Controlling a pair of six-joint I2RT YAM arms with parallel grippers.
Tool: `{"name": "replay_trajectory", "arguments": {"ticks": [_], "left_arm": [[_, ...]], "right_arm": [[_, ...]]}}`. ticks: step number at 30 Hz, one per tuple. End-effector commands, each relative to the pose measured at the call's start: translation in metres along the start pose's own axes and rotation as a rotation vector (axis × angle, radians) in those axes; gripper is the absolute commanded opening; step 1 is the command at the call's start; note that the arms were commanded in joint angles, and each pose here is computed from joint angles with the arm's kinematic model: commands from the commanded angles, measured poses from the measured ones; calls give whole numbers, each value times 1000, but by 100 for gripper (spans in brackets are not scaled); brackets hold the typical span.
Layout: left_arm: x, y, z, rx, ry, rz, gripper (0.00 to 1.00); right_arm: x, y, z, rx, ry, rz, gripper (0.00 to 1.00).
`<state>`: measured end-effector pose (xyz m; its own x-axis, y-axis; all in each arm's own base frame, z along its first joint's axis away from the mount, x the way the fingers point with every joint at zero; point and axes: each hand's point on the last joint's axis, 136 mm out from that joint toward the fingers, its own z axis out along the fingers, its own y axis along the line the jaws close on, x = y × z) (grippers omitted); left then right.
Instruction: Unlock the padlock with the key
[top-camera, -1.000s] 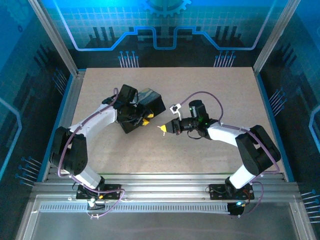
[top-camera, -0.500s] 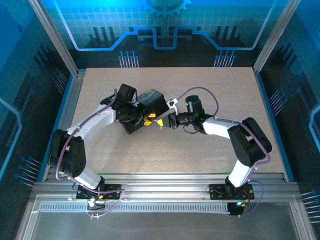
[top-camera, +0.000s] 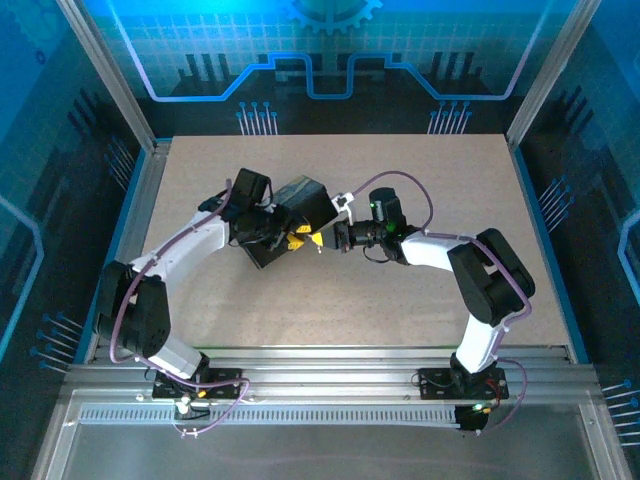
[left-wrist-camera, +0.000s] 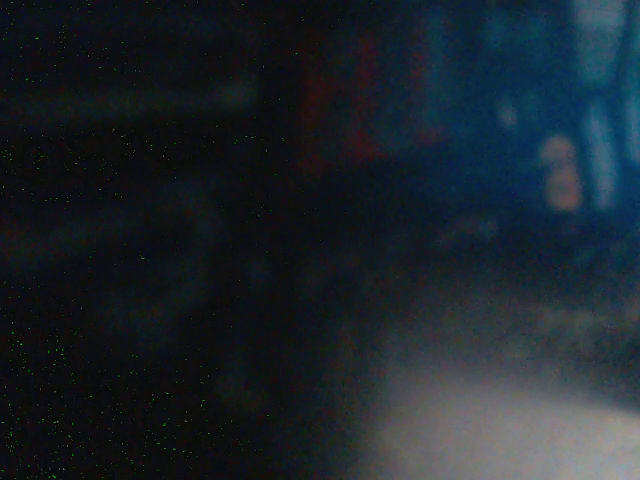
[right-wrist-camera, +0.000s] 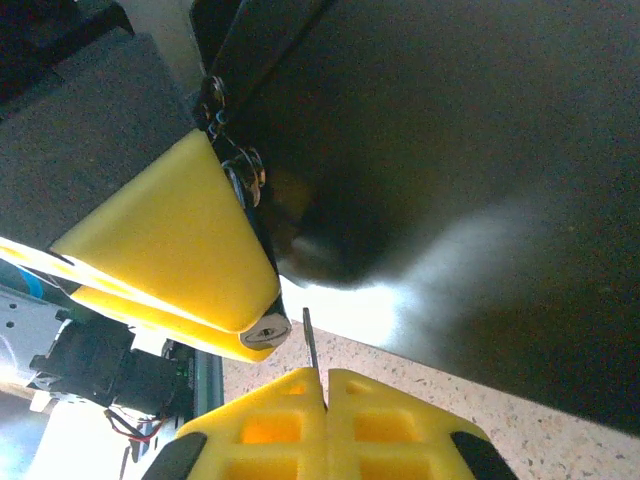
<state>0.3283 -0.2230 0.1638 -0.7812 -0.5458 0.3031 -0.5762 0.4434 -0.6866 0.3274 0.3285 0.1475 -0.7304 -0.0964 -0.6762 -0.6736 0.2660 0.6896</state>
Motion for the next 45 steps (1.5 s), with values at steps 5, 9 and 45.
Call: {"name": "replay_trajectory", "arguments": {"ticks": [5, 9, 45], "left_arm": [[11, -8, -18, 76, 83, -34, 1], [20, -17, -17, 134, 182, 1, 2], [33, -18, -33, 152, 239, 55, 0]], "right_arm": [[0, -2, -4, -11, 5, -22, 0], [6, 8, -10, -39, 15, -55, 0], [-26, 35, -9, -57, -37, -206, 0]]}}
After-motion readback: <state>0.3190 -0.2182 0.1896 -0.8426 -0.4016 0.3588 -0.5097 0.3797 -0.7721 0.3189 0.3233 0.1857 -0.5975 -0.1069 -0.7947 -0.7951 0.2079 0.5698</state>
